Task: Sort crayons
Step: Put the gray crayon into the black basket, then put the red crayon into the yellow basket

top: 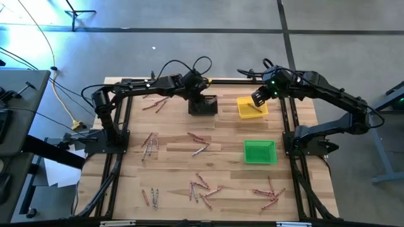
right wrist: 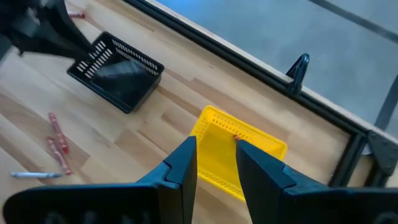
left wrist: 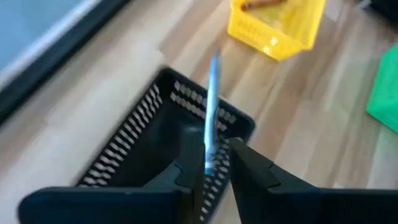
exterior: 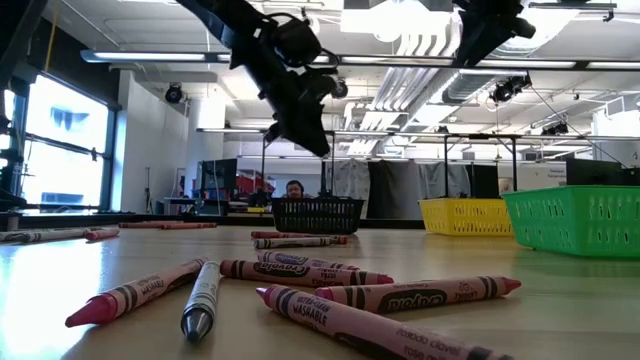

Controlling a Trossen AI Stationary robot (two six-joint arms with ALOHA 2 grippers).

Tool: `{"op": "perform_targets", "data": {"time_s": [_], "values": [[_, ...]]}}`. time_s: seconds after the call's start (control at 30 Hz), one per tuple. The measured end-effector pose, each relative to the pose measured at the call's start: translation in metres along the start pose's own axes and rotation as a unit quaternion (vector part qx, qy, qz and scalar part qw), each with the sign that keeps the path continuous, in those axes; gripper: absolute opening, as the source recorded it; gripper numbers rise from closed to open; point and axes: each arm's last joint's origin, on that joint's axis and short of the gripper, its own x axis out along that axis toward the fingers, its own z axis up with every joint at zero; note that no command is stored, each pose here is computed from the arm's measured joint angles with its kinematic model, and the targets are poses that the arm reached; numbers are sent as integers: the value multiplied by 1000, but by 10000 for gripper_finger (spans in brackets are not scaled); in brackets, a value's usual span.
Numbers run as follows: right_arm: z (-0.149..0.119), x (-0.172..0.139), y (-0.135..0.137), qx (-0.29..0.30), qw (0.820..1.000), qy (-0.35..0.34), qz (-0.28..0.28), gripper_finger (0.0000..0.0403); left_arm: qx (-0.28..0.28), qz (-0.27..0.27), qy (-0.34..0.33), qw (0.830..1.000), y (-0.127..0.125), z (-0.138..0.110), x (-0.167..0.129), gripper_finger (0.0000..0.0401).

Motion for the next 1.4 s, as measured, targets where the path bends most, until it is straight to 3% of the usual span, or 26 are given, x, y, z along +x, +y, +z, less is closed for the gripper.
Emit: {"op": "perform_targets", "data": {"time_s": [0.13, 0.33, 0.4, 0.5, 0.6, 0.77, 0.97, 1.1, 1.4], "values": [[2, 1, -4, -25, 1000, 2, -8, 97, 1, 32, 6, 999, 4, 5, -6, 89], [4, 3, -11, -70, 997, 4, -21, 97, -13, 116, 102, 988, 20, 4, -28, 101], [5, 4, -15, -83, 996, 5, -27, 97, -13, 173, 145, 974, 28, 1, -38, 100], [8, 6, -22, -95, 995, 7, -40, 97, -7, 271, 215, 938, 47, -11, -50, 97], [11, 8, -31, -100, 993, 9, -55, 97, -37, 315, 276, 907, 71, -27, -55, 96], [17, 10, -42, -93, 993, -1, -71, 97, -91, 321, 338, 880, 110, -60, -47, 96], [23, 11, -48, -58, 995, -21, -79, 97, -144, 325, 357, 864, 153, -83, -48, 96], [25, 11, -50, -29, 996, -31, -76, 97, -175, 294, 354, 870, 174, -95, -48, 96], [27, 11, -49, 7, 997, -42, -70, 97, -184, 268, 318, 890, 207, -104, -49, 96]]}}
